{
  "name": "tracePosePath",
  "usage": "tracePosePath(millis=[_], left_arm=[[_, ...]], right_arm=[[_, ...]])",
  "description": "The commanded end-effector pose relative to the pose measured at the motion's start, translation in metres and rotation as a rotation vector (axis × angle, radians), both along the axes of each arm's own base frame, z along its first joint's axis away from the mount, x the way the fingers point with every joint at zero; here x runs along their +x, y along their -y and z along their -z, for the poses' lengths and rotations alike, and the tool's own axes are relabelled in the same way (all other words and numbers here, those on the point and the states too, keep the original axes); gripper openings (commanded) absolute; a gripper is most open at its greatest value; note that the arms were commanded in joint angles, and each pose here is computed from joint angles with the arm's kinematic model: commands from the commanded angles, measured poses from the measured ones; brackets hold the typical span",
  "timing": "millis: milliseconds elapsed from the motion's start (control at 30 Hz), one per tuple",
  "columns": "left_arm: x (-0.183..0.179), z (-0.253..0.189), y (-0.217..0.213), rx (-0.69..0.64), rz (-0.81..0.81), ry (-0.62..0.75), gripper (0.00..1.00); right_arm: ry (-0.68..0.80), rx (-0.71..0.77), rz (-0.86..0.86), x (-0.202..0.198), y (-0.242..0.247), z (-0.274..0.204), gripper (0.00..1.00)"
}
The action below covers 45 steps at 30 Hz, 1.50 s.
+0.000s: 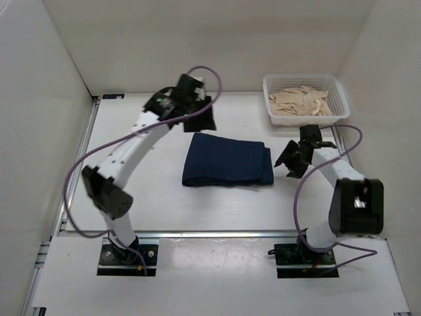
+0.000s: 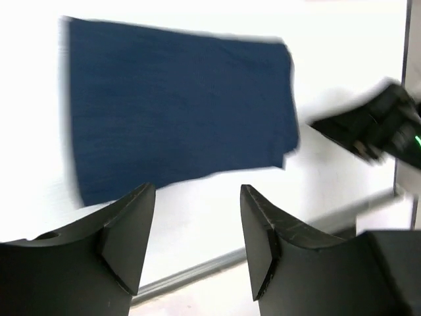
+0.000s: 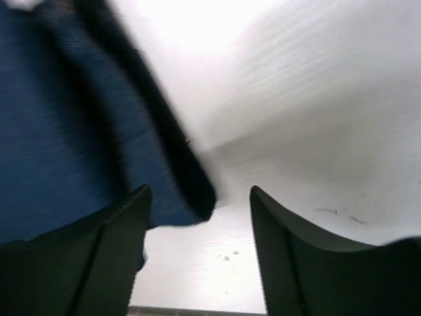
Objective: Fold and stack the trousers
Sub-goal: Fold the trousers
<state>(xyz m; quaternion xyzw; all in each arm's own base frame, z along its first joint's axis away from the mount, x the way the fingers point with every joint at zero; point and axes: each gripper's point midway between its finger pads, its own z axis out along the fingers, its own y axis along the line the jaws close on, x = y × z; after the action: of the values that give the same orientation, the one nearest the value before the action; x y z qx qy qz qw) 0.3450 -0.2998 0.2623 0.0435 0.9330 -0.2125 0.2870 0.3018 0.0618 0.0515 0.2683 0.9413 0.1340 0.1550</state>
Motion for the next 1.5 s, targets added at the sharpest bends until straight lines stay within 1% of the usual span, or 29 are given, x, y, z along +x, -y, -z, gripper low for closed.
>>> tracePosePath(millis=[0,33,67,100,167,233,300,333,400,433,467,567,600,667,700,867,1000,1067,1100,1133,1167,1200,1233,1300,1333,1367,1433,1467], left_arm=[[-0.008,-0.04,-0.049,0.006,-0.094,0.119,0.65],[-0.005,-0.03,-0.068,0.044,-0.14,0.104,0.65],[-0.007,-0.034,-0.078,0.046,-0.161,0.115,0.65],[-0.008,-0.031,-0.086,0.055,-0.178,0.104,0.65],[-0.006,-0.024,-0.108,0.072,-0.225,0.082,0.65],[-0.006,-0.021,-0.115,0.069,-0.237,0.068,0.65],[-0.007,-0.014,-0.117,0.073,-0.238,0.049,0.65],[-0.01,-0.012,-0.118,0.076,-0.238,0.045,0.65],[-0.011,-0.007,-0.119,0.084,-0.238,0.034,0.65],[-0.012,-0.004,-0.12,0.089,-0.237,0.026,0.64],[-0.012,-0.004,-0.12,0.089,-0.237,0.026,0.64],[-0.013,-0.007,-0.12,0.084,-0.238,0.033,0.64],[-0.01,-0.007,-0.125,0.091,-0.255,0.037,0.64],[-0.014,-0.009,-0.127,0.091,-0.255,0.037,0.64],[-0.014,-0.009,-0.127,0.091,-0.255,0.037,0.64],[-0.015,-0.007,-0.116,0.055,-0.217,0.012,0.63],[-0.013,0.012,-0.104,0.061,-0.175,-0.029,0.63],[-0.013,0.03,-0.089,0.059,-0.136,-0.062,0.63],[-0.014,0.034,-0.086,0.066,-0.127,-0.073,0.61],[-0.014,0.042,-0.08,0.067,-0.112,-0.085,0.61],[-0.014,0.053,-0.074,0.083,-0.098,-0.109,0.6],[-0.014,0.058,-0.071,0.085,-0.092,-0.125,0.6],[-0.015,0.064,-0.067,0.091,-0.08,-0.133,0.58],[-0.016,0.074,-0.062,0.106,-0.069,-0.154,0.58],[-0.018,0.074,-0.059,0.107,-0.06,-0.154,0.58],[-0.02,0.077,-0.06,0.112,-0.06,-0.161,0.58],[-0.02,0.081,-0.055,0.114,-0.051,-0.162,0.58],[-0.02,0.081,-0.055,0.114,-0.05,-0.162,0.58]], right_arm=[[0.127,-0.102,-0.053,0.004,0.0,-0.036,0.69],[0.149,-0.095,-0.088,0.01,-0.006,-0.043,0.69],[0.143,-0.08,-0.12,0.011,-0.014,-0.044,0.69],[0.127,-0.039,-0.162,0.009,-0.028,-0.044,0.69],[0.108,-0.006,-0.263,0.015,-0.05,-0.039,0.69],[0.066,0.011,-0.326,0.015,-0.065,-0.026,0.67],[0.057,0.012,-0.372,0.017,-0.082,-0.023,0.65],[0.021,0.009,-0.381,0.014,-0.084,-0.011,0.63],[0.019,0.009,-0.395,0.018,-0.091,-0.01,0.56],[0.019,0.009,-0.395,0.018,-0.091,-0.01,0.52],[0.018,0.012,-0.396,0.018,-0.094,-0.012,0.32],[0.081,-0.059,-0.375,0.022,-0.089,-0.035,0.0],[0.138,-0.078,-0.361,0.028,-0.086,-0.056,0.0],[0.169,-0.117,-0.349,0.026,-0.081,-0.076,0.0],[0.221,-0.142,-0.329,0.031,-0.076,-0.096,0.0],[0.296,-0.225,-0.295,0.029,-0.054,-0.131,0.0],[0.24,-0.291,-0.267,0.029,-0.03,-0.114,0.0],[0.193,-0.387,-0.219,0.029,-0.008,-0.098,0.0],[0.177,-0.433,-0.179,0.027,0.002,-0.093,0.0],[0.162,-0.479,-0.108,0.027,0.017,-0.089,0.06],[0.133,-0.538,-0.054,0.027,0.032,-0.081,0.19],[0.109,-0.586,-0.033,0.024,0.044,-0.075,0.37],[0.099,-0.589,-0.015,0.027,0.05,-0.072,0.7],[0.042,-0.598,-0.045,0.026,0.052,-0.055,0.81],[0.036,-0.599,-0.047,0.029,0.052,-0.053,0.86],[0.006,-0.598,-0.053,0.031,0.054,-0.045,0.88],[-0.028,-0.584,-0.042,0.032,0.06,-0.033,0.88],[-0.021,-0.561,-0.046,0.035,0.059,-0.032,0.88]])
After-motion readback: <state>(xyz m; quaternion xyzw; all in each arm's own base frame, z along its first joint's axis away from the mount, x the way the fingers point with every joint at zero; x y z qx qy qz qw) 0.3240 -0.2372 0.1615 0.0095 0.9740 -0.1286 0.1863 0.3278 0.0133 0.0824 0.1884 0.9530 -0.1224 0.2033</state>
